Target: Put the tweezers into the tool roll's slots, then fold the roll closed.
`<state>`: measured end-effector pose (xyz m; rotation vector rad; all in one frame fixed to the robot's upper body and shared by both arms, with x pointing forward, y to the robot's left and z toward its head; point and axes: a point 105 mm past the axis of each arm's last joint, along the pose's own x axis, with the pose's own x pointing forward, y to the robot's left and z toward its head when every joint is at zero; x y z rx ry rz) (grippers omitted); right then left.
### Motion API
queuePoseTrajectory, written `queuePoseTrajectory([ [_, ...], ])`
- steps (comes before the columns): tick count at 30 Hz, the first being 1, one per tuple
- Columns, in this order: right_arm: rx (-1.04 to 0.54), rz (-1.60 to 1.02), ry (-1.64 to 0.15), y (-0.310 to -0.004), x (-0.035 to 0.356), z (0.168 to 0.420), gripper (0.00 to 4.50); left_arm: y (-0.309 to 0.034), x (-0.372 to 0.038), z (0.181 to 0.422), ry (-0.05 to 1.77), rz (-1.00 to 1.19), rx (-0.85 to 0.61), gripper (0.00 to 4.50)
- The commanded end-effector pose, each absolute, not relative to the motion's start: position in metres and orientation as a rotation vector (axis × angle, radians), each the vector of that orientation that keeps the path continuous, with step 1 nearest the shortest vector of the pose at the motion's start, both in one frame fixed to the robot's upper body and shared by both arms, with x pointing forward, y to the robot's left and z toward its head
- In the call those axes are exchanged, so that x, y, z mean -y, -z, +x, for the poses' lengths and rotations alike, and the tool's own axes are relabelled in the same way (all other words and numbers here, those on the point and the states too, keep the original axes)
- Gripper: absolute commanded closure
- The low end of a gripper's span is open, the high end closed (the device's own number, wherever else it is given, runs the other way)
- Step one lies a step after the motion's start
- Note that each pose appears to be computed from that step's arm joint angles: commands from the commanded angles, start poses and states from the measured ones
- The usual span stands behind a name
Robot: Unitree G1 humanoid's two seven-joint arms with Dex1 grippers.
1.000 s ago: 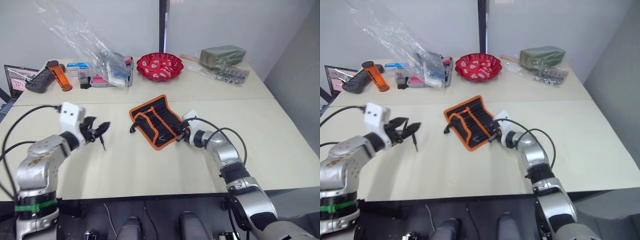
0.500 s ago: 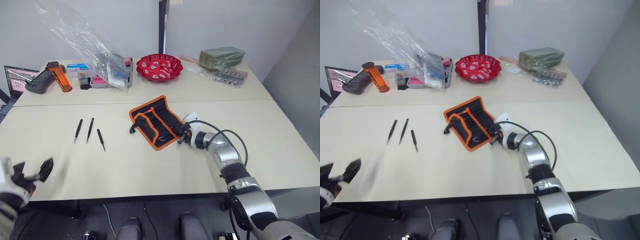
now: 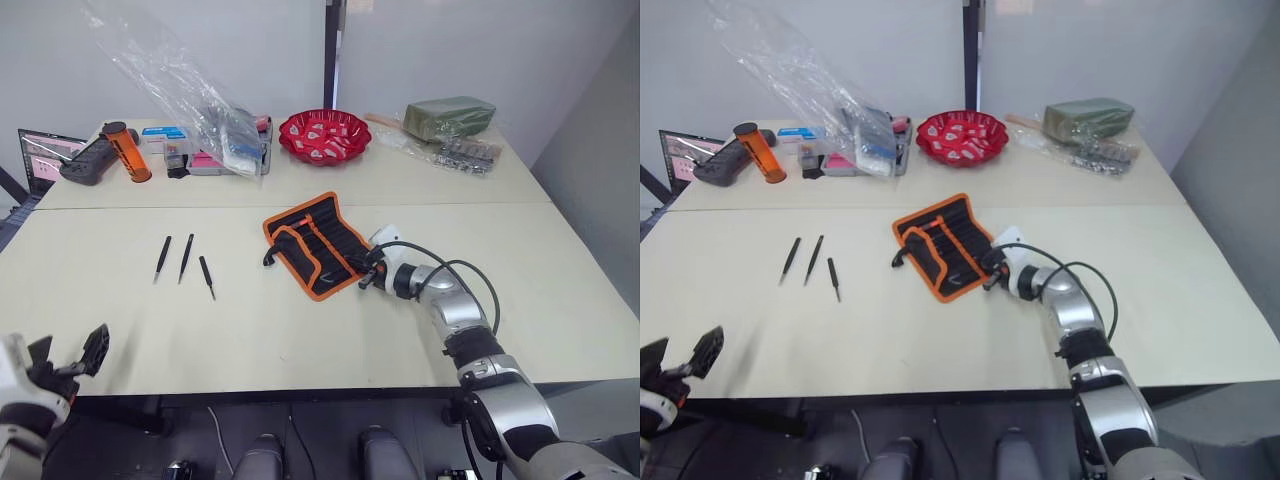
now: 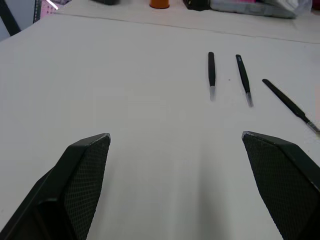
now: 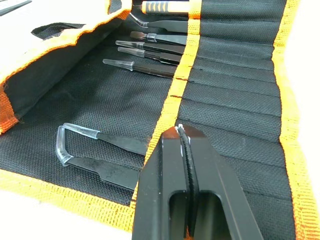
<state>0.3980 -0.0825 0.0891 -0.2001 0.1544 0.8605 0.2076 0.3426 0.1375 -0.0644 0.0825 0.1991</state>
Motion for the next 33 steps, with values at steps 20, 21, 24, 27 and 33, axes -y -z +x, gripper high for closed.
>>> queuePoseTrajectory([
  [20, -0.173, -0.169, -0.87, -0.085, 0.076, 0.382, 4.5, -0.107, -0.333, 0.357, -0.127, -0.071, -0.215, 0.01],
  [21, -0.173, -0.168, -0.868, -0.085, 0.076, 0.382, 4.5, -0.105, -0.33, 0.359, -0.115, -0.061, -0.225, 0.01],
  [24, -0.173, -0.167, -0.863, -0.086, 0.077, 0.382, 4.5, -0.097, -0.328, 0.362, -0.105, -0.051, -0.252, 0.55],
  [27, -0.171, -0.165, -0.858, -0.086, 0.078, 0.381, 4.5, -0.088, -0.33, 0.361, -0.117, -0.04, -0.276, 1.43],
  [33, -0.171, -0.164, -0.849, -0.087, 0.08, 0.38, 4.5, -0.085, -0.332, 0.361, -0.124, -0.056, -0.276, 3.4],
])
